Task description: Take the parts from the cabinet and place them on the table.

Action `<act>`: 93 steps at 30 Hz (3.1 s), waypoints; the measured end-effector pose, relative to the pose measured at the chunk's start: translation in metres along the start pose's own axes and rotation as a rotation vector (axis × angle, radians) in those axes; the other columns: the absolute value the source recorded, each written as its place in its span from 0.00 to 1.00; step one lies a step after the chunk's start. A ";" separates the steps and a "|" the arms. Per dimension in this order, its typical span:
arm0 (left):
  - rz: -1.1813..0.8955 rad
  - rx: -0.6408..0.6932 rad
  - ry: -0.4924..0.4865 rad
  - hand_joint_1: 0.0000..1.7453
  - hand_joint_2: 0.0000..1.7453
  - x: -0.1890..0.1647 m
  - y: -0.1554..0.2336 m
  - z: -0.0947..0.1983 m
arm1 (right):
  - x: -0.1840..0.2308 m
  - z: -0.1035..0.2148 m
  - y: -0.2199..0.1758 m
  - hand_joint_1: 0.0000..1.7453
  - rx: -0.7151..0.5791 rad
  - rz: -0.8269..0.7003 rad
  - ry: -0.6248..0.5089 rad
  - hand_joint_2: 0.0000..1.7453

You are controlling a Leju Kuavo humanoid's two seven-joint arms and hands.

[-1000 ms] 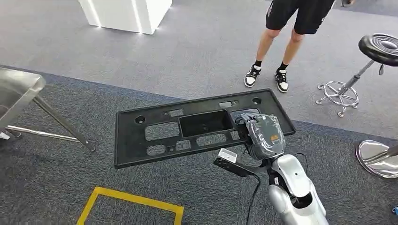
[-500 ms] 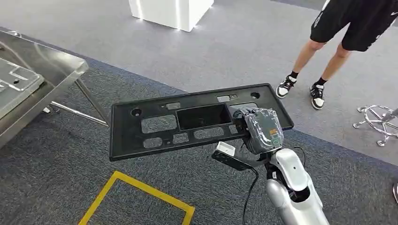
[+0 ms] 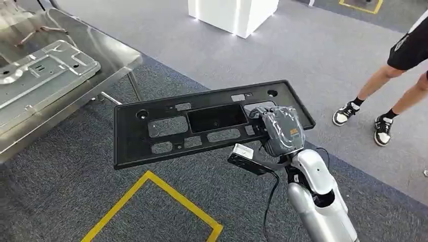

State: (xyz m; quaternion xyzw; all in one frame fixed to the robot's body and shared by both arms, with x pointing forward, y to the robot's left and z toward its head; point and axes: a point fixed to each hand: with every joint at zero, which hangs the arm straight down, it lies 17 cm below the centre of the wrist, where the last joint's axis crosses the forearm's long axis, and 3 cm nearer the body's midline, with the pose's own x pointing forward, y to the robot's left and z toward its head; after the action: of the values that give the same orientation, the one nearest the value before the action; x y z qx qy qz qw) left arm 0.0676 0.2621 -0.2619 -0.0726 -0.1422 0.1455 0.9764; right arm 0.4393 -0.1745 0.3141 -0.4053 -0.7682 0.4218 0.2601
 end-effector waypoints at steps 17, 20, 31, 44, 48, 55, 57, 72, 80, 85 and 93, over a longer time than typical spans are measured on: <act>0.027 0.031 -0.004 0.00 1.00 -0.001 0.007 0.002 | 0.012 -0.003 0.011 1.00 0.027 0.001 -0.033 1.00; 0.026 0.028 -0.012 0.00 1.00 0.004 0.005 0.001 | 0.014 -0.003 0.014 1.00 0.032 -0.002 -0.035 1.00; 0.013 0.007 -0.016 0.00 1.00 0.000 0.005 0.003 | 0.011 -0.012 0.010 1.00 0.024 -0.007 -0.044 1.00; 0.002 -0.036 -0.031 0.00 1.00 0.006 -0.006 0.006 | -0.012 -0.020 0.002 1.00 0.036 0.018 -0.037 1.00; 0.000 -0.027 -0.027 0.00 1.00 0.002 -0.003 0.007 | -0.014 -0.023 0.001 1.00 0.038 0.021 -0.037 1.00; -0.015 -0.049 -0.028 0.00 1.00 0.005 -0.005 0.010 | -0.017 -0.027 0.003 1.00 0.053 0.019 -0.039 1.00; -0.013 -0.050 -0.030 0.00 1.00 0.007 -0.003 0.011 | -0.016 -0.032 0.000 1.00 0.049 0.020 -0.046 1.00; -0.011 -0.040 -0.022 0.00 1.00 -0.004 0.013 0.016 | 0.013 -0.045 0.022 1.00 0.087 0.000 -0.088 1.00; -0.022 -0.052 -0.030 0.00 1.00 -0.005 0.014 0.018 | 0.005 -0.045 0.019 1.00 0.078 0.015 -0.080 1.00; -0.021 -0.068 -0.027 0.00 1.00 -0.006 0.012 0.019 | -0.007 -0.043 0.015 1.00 0.074 0.032 -0.063 1.00; -0.024 -0.072 -0.024 0.00 1.00 -0.007 0.010 0.019 | -0.012 -0.042 0.014 1.00 0.075 0.041 -0.058 1.00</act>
State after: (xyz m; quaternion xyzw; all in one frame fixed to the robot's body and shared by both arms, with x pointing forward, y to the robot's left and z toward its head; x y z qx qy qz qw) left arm 0.0527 0.2716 -0.2478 -0.1041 -0.1599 0.1294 0.9731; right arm 0.4824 -0.1625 0.3230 -0.3986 -0.7505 0.4671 0.2443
